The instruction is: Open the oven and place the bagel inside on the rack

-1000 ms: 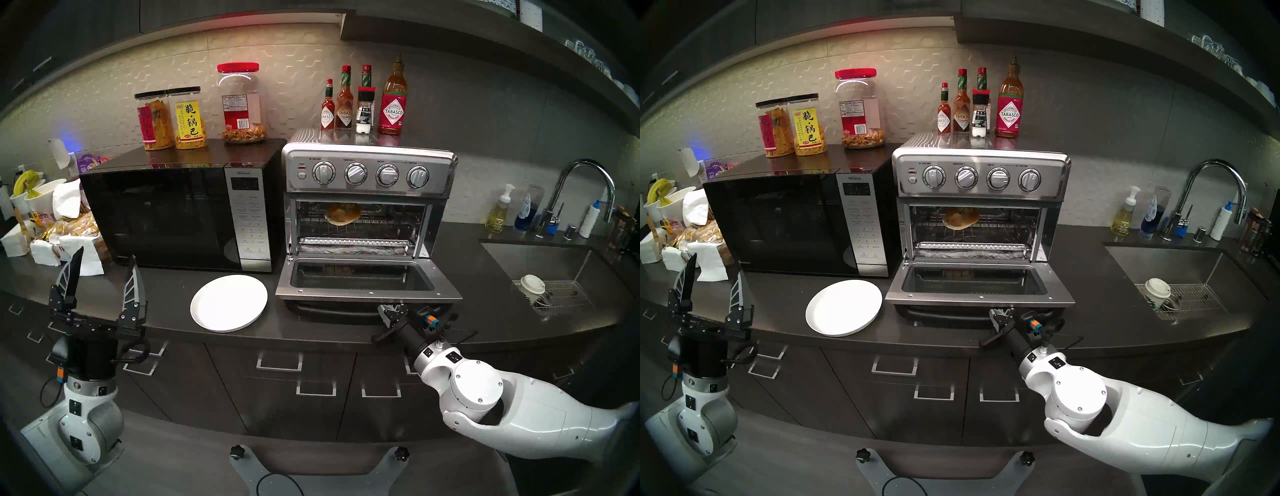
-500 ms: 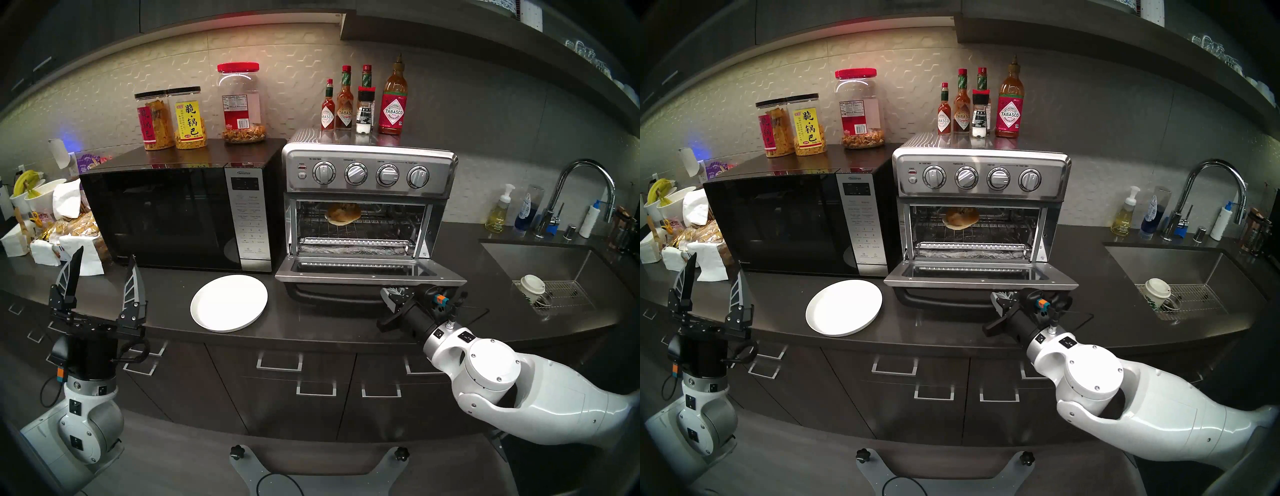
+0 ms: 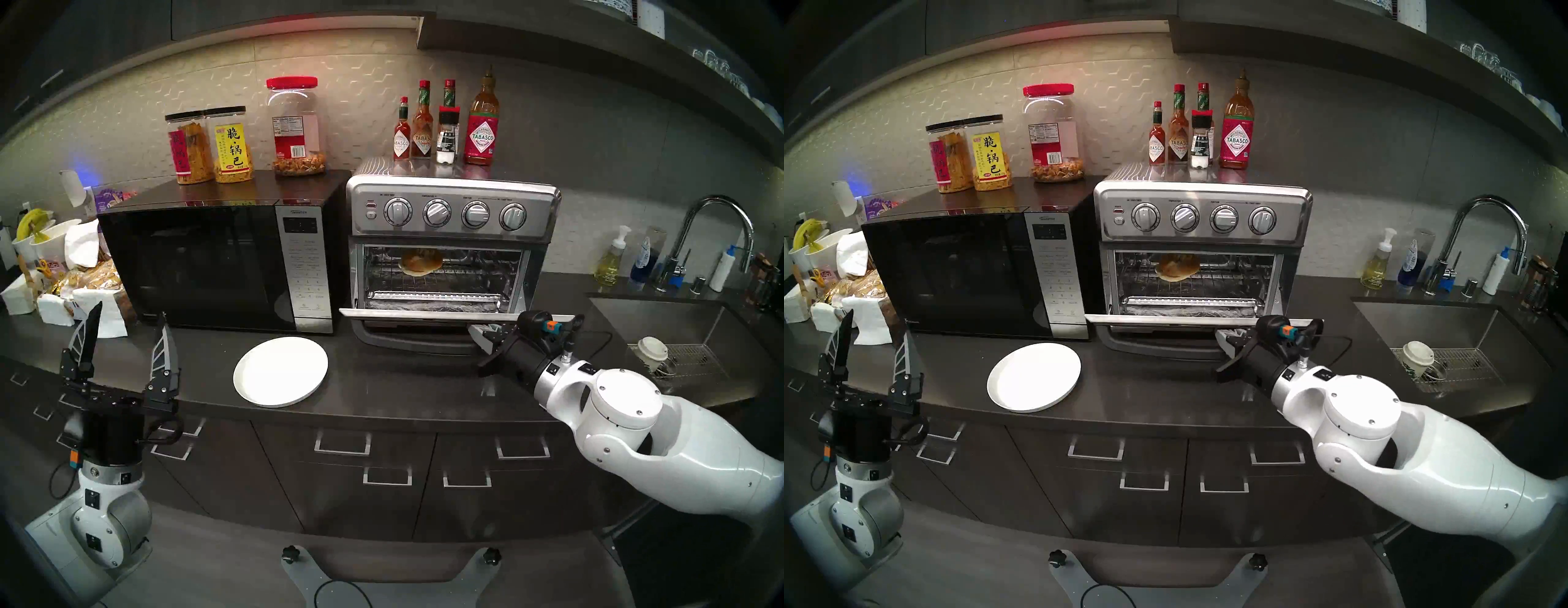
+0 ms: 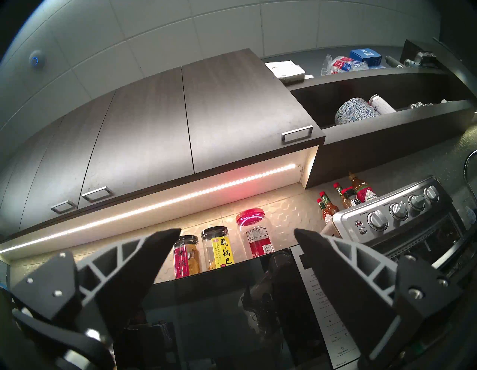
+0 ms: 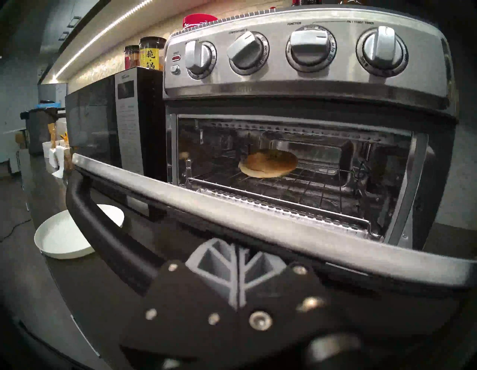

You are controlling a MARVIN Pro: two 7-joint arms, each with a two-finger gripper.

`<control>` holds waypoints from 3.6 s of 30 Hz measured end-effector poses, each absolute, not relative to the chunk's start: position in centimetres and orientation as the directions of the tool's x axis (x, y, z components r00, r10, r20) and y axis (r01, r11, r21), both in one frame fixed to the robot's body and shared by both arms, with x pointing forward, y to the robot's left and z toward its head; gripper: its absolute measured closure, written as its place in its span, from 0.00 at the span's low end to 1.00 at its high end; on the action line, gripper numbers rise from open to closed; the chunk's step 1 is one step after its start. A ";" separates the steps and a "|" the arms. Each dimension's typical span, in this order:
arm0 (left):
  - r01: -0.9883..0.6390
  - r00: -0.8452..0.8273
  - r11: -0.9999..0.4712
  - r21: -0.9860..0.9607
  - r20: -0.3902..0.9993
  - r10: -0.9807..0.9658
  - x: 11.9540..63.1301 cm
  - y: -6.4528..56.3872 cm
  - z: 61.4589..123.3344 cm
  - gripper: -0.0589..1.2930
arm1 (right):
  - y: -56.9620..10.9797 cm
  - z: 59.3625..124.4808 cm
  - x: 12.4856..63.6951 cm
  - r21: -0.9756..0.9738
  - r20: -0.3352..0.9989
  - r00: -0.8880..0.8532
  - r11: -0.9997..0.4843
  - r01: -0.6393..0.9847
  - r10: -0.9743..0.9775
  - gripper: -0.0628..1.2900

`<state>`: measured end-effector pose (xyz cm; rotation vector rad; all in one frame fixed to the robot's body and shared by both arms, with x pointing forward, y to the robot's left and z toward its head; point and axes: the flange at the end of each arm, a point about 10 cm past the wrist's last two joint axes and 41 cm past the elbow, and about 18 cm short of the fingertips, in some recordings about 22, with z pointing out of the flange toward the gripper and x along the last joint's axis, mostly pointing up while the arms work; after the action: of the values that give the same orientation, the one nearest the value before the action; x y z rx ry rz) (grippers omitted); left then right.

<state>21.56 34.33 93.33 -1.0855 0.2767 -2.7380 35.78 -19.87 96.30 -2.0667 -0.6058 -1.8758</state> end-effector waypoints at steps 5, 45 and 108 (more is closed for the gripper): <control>0.101 -0.716 -0.966 -0.238 0.656 -0.237 21.6 34.3 93.3 0.03 | -20.6 97.9 36.6 0.066 0.989 0.084 -0.863 0.500 0.124 0.97; 0.101 -0.717 -0.966 -0.238 0.656 -0.236 21.6 34.3 93.3 0.03 | -28.6 111.0 38.3 0.071 0.985 0.106 -0.877 0.476 0.137 0.97; 0.100 -0.714 -0.966 -0.237 0.659 -0.236 21.7 34.3 93.1 0.03 | -35.2 87.3 33.4 -0.191 0.967 0.171 -0.982 0.010 -0.186 0.97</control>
<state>21.68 34.32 93.10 -1.0895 0.2749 -2.7372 33.41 -35.24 87.31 -2.2817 0.1737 -1.9219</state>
